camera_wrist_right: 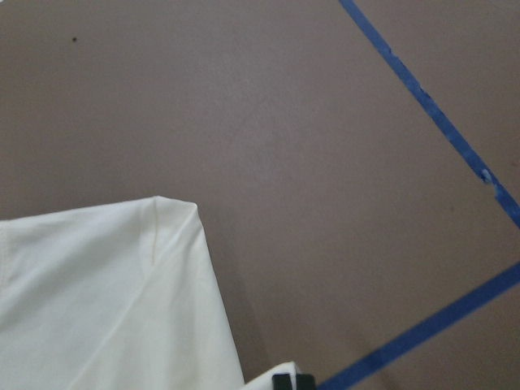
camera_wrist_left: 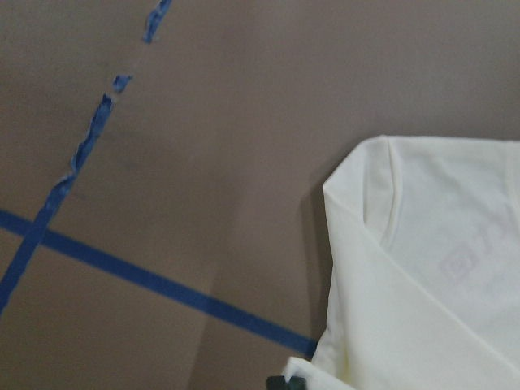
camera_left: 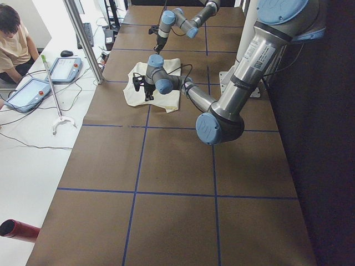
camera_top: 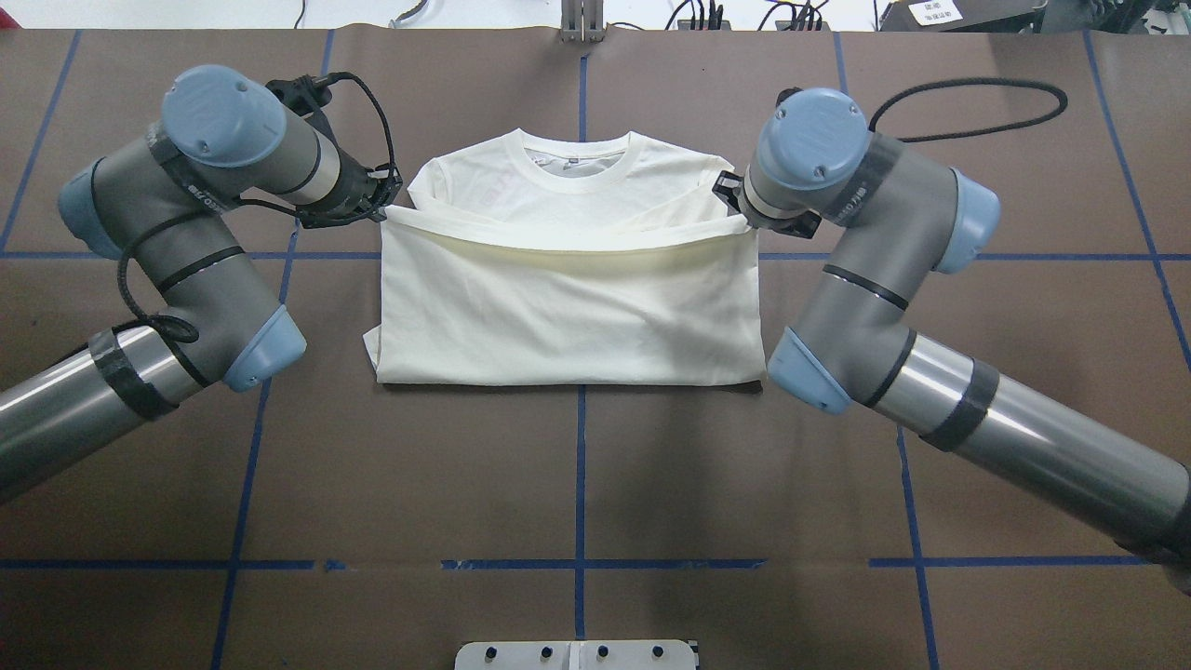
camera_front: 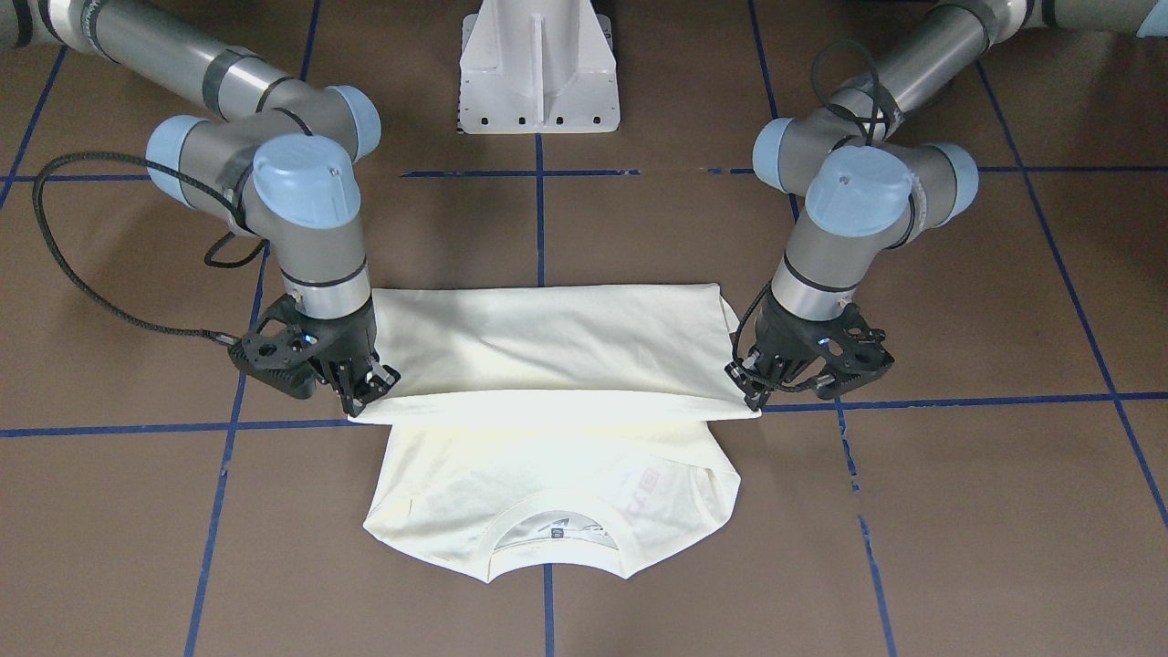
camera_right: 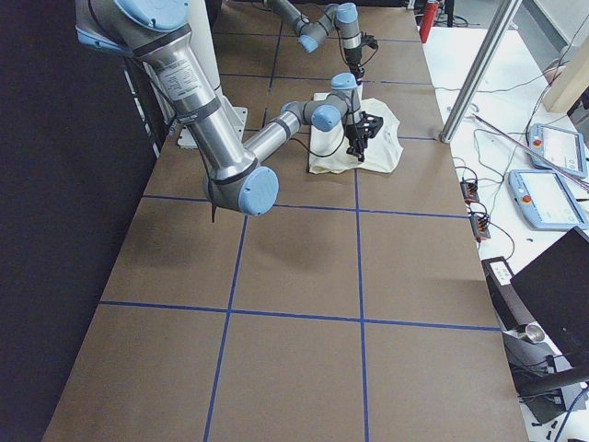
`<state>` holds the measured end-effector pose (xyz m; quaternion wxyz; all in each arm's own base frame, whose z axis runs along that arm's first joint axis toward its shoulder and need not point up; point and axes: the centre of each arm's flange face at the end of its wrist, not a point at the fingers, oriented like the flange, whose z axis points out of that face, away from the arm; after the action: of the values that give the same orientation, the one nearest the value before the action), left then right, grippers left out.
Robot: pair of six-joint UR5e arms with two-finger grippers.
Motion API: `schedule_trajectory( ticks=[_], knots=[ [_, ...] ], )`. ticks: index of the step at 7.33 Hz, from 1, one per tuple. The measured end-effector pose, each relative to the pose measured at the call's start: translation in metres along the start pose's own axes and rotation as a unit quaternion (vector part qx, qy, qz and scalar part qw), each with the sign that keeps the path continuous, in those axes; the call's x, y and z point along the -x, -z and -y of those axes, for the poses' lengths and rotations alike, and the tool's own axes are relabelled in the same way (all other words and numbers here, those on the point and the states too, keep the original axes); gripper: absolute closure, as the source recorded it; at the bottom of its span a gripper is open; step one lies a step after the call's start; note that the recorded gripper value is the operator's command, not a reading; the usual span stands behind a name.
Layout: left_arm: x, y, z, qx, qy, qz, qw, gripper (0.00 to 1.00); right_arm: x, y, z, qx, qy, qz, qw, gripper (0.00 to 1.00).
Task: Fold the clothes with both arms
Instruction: 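Lift the hem with both grippers and fold it up toward the collar, then release the hem and raise both grippers away from the shirt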
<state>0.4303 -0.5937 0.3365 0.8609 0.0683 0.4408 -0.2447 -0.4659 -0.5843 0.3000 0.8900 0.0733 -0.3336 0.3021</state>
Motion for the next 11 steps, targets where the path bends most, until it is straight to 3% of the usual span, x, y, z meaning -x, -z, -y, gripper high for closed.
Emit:
schedule_trajectory(
  ticks=[1,4,7,8,9,10,11],
  knots=[
    [-0.004,-0.016,0.012,-0.017,0.001,-0.001,0.9998,1.00,0.017,-0.015,0.017,-0.005,0.004,-0.007,1.0000,1.00],
    [-0.012,-0.043,0.027,-0.036,0.001,-0.009,0.9993,1.00,0.030,-0.055,0.038,-0.012,0.009,0.016,0.9998,1.00],
    [-0.009,-0.048,0.029,-0.037,0.001,-0.008,0.9993,0.93,0.029,-0.063,0.046,-0.016,0.008,0.021,0.9996,1.00],
    [-0.005,-0.049,0.029,-0.037,0.001,-0.007,0.9993,0.82,0.028,-0.064,0.046,-0.017,0.008,0.021,0.9996,0.75],
    [0.002,-0.051,0.029,-0.038,0.000,-0.010,0.9992,0.72,0.028,-0.064,0.047,-0.017,0.008,0.021,0.9996,0.58],
    [0.007,-0.051,0.029,-0.038,-0.003,-0.018,0.9991,0.61,0.030,-0.064,0.046,-0.018,0.008,0.022,0.9996,0.54],
    [0.007,-0.049,0.029,-0.039,-0.005,-0.025,0.9989,0.60,0.032,-0.061,0.045,-0.018,0.007,0.026,0.9995,0.53]
  ],
)
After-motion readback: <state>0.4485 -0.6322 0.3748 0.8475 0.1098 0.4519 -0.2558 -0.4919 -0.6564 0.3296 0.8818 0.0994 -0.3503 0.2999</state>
